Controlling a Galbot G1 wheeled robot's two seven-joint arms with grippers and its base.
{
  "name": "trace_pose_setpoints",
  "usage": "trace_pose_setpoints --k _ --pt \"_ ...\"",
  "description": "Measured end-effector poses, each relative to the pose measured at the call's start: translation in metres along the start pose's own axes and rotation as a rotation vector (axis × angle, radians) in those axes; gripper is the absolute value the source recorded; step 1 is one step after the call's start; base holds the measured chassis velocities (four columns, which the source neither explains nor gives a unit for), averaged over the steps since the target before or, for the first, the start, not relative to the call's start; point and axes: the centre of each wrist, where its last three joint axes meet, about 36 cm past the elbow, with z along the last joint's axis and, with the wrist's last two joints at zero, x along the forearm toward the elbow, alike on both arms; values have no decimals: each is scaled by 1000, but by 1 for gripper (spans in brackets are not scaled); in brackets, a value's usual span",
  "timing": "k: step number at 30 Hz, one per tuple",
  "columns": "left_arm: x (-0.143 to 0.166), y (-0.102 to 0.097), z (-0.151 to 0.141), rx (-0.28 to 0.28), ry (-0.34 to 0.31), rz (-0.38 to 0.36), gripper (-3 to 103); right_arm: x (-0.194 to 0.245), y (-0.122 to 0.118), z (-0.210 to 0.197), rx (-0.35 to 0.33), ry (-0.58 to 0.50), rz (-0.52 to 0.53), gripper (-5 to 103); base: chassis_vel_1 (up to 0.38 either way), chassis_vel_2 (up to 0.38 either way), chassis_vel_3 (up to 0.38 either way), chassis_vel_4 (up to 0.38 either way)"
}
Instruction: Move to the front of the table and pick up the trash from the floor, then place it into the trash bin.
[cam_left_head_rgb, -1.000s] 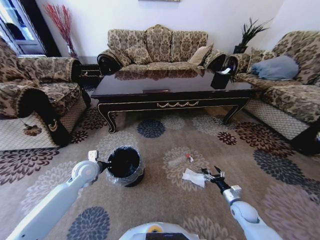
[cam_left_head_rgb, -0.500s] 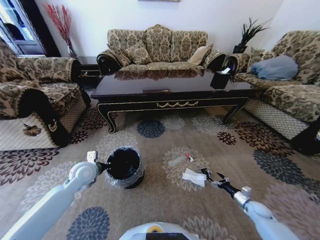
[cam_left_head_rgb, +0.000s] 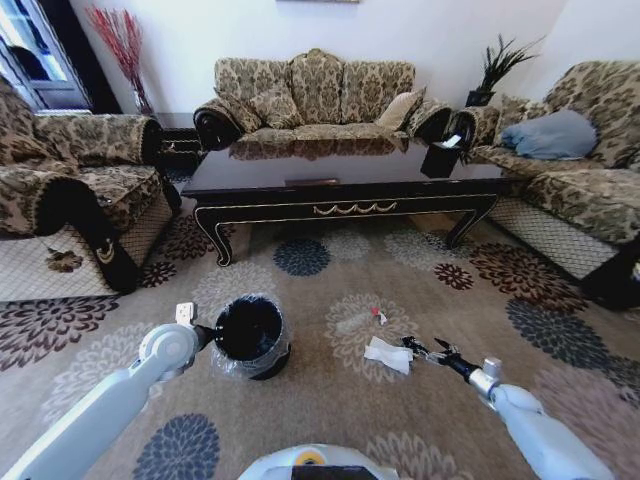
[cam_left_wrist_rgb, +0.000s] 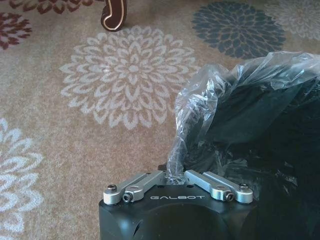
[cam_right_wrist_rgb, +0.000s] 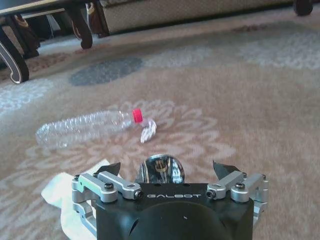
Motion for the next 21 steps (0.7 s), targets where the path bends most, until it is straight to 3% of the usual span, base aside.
trace_pose_setpoints --k 15,21 --pt "1 -6 2 13 -6 21 0 -15 -4 7 -25 33 49 100 0 0 0 0" --pt "0 -6 1 13 -9 23 0 -26 -2 6 -78 27 79 100 0 0 0 0"
